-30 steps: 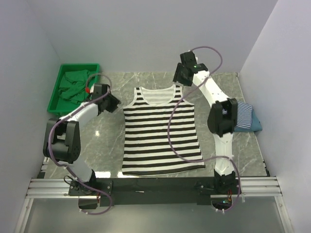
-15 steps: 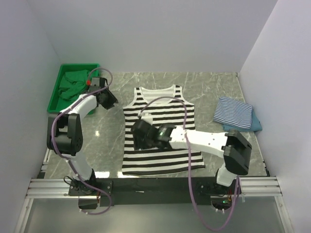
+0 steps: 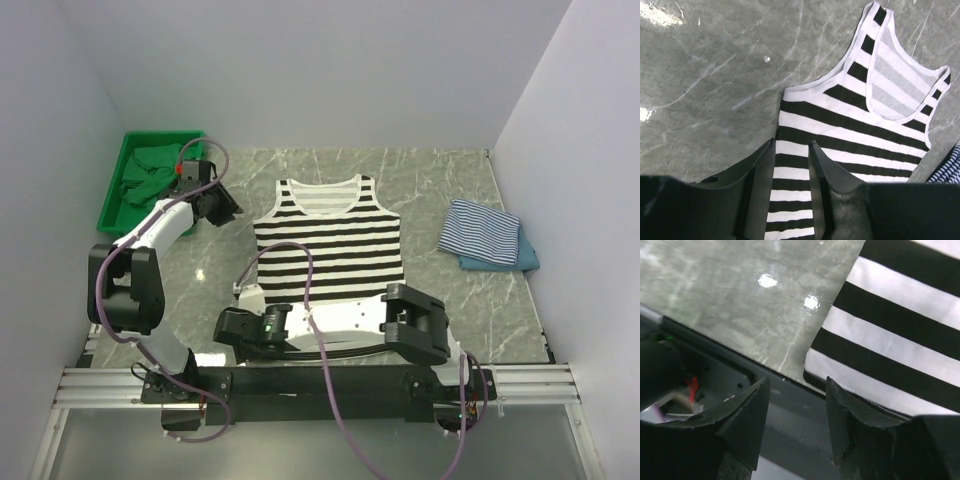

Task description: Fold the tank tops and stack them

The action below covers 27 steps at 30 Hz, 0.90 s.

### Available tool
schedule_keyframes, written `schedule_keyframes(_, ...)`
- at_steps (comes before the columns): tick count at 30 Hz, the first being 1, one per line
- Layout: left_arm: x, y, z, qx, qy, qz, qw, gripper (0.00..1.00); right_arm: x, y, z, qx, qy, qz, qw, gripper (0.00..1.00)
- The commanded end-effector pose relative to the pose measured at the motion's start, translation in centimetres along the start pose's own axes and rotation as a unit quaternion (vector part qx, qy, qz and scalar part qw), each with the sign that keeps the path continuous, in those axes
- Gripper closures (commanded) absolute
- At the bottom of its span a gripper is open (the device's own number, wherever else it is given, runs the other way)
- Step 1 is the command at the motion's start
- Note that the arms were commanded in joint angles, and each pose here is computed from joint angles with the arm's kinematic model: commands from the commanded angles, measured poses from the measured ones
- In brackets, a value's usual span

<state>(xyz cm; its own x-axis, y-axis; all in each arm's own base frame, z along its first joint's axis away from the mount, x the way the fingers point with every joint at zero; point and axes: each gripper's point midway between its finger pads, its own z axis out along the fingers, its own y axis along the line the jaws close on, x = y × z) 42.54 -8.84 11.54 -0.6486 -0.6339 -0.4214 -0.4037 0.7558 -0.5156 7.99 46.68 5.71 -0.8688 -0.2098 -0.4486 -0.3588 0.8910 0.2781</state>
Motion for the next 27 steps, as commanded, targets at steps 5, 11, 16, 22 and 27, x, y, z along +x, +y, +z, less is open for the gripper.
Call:
schedule_keyframes(5,0.0,-0.5,-0.8,0.019,-0.006,0.018,1.0,0.62,-0.6,-0.3,0.9,0.043,-0.019,0.005,0.999,0.49)
schedule_keyframes(11,0.3,-0.6,-0.4,0.025,0.001,0.013,1.0,0.63,-0.6,-0.4,1.7,0.062,-0.018,-0.015,0.998,0.62)
schedule_keyframes(16,0.5,-0.2,-0.1,0.019,0.002,0.013,1.0,0.63,0.1,-0.5,2.4,0.066,-0.005,-0.029,0.997,0.64)
schedule_keyframes(22,0.6,0.0,0.7,0.014,0.006,0.005,1.0,0.63,1.2,-1.7,3.1,0.079,0.009,-0.034,0.996,0.7)
schedule_keyframes(27,1.1,0.0,1.2,0.022,0.009,-0.002,1.0,0.62,1.5,-1.6,2.0,0.049,0.012,-0.032,0.998,1.0)
